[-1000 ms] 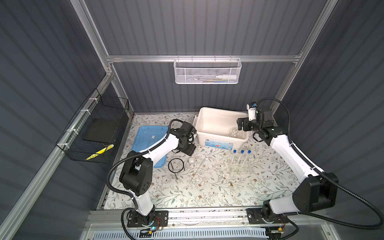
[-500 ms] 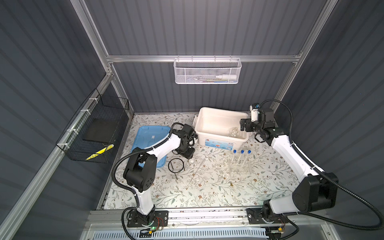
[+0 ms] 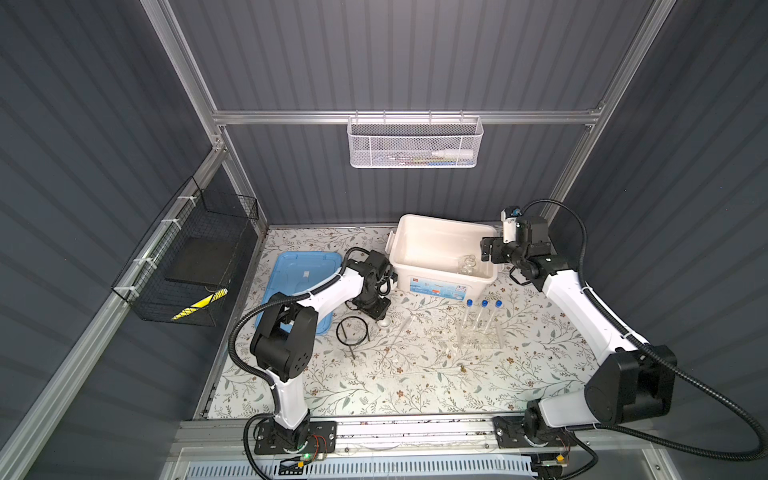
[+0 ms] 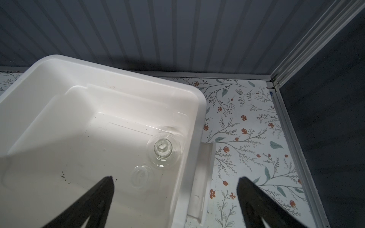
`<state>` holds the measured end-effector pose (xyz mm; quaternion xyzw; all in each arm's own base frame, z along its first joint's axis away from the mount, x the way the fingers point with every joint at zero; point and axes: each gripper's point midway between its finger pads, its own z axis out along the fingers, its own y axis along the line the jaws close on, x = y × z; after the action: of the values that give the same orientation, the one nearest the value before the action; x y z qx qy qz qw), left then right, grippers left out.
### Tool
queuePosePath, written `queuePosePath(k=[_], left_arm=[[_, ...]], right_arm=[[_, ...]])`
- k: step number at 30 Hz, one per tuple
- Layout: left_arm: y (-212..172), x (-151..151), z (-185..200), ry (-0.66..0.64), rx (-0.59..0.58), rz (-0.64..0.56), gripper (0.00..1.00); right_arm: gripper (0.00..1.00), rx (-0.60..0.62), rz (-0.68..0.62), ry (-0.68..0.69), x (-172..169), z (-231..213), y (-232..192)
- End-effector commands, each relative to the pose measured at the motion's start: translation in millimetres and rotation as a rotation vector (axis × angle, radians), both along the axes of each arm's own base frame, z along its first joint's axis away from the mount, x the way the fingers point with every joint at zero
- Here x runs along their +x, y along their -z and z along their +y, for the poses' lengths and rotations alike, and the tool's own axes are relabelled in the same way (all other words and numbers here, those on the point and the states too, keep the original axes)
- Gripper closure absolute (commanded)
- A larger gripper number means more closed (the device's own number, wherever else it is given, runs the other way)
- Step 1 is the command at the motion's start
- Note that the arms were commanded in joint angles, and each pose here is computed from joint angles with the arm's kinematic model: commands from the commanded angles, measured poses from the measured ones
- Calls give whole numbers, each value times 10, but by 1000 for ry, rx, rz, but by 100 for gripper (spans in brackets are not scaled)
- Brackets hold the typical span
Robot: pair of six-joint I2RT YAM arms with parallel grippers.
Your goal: Organize the chemistry lab equipment
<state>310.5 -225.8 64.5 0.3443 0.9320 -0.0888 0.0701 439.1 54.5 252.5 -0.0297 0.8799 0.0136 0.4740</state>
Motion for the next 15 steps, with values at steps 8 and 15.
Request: queuePosePath(k=[8, 15], left_arm=[[118, -103, -54, 43, 6, 54, 68], [195, -111, -38, 41, 29, 69, 75]], right_arm=[[1, 8, 5, 19, -52, -43, -2], [1, 3, 1, 23, -49, -59, -15]])
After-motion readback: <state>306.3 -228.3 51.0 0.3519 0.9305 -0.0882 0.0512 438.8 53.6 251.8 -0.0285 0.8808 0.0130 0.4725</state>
